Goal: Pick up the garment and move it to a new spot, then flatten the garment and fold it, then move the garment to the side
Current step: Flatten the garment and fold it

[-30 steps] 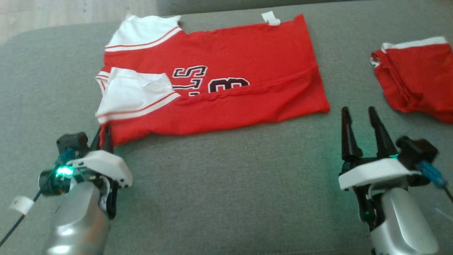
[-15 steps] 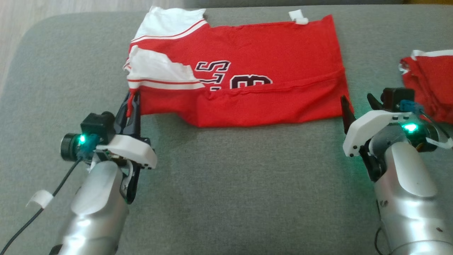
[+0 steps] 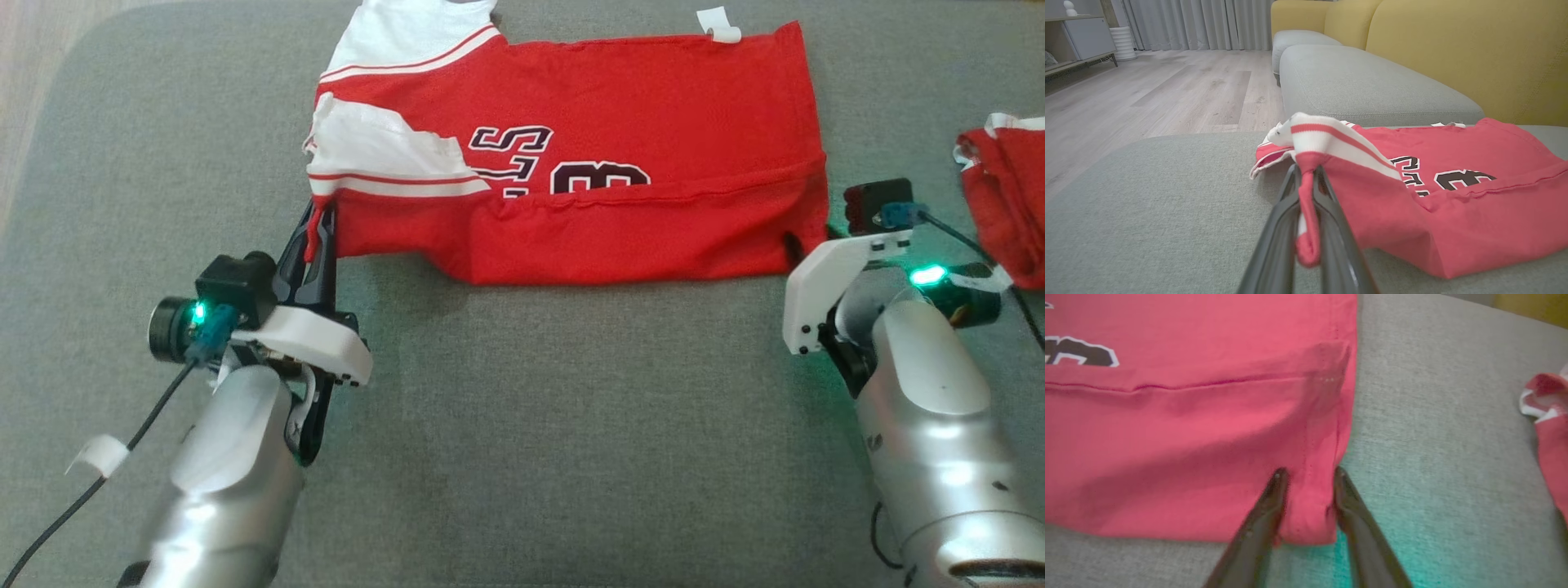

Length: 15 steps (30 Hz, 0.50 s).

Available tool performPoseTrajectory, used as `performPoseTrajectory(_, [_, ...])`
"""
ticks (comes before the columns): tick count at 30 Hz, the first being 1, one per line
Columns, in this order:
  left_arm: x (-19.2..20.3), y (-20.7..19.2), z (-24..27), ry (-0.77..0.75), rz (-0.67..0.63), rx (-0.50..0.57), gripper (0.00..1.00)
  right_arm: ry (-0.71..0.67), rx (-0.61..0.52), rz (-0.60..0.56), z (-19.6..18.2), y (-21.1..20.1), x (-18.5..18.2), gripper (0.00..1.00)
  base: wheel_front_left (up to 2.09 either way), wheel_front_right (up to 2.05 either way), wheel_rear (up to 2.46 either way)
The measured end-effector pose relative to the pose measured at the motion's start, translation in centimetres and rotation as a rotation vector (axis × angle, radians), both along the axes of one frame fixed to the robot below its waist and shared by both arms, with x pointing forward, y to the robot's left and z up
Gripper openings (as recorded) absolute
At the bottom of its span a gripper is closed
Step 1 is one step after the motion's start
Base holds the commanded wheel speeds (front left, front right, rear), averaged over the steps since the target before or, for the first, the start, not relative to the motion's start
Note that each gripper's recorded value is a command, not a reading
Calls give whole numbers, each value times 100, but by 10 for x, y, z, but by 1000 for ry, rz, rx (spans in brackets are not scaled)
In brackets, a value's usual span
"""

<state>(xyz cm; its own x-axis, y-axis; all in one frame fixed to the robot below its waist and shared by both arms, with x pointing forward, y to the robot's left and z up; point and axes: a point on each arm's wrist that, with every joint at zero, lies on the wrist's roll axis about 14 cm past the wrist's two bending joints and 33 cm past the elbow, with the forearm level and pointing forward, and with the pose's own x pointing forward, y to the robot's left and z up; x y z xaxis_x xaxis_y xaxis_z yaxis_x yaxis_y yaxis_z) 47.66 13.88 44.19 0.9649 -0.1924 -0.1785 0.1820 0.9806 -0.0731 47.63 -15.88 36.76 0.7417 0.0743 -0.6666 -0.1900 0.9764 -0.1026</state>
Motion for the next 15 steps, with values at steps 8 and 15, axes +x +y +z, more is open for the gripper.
performPoseTrajectory(8, [-2,4,0,5,4,13,0,-33,21,0,5,3,0,0,0,0,0])
performPoseTrajectory(15, [-12,13,3,12,20,45,0,-76,67,-59,11,-9,-18,0,0,0,0])
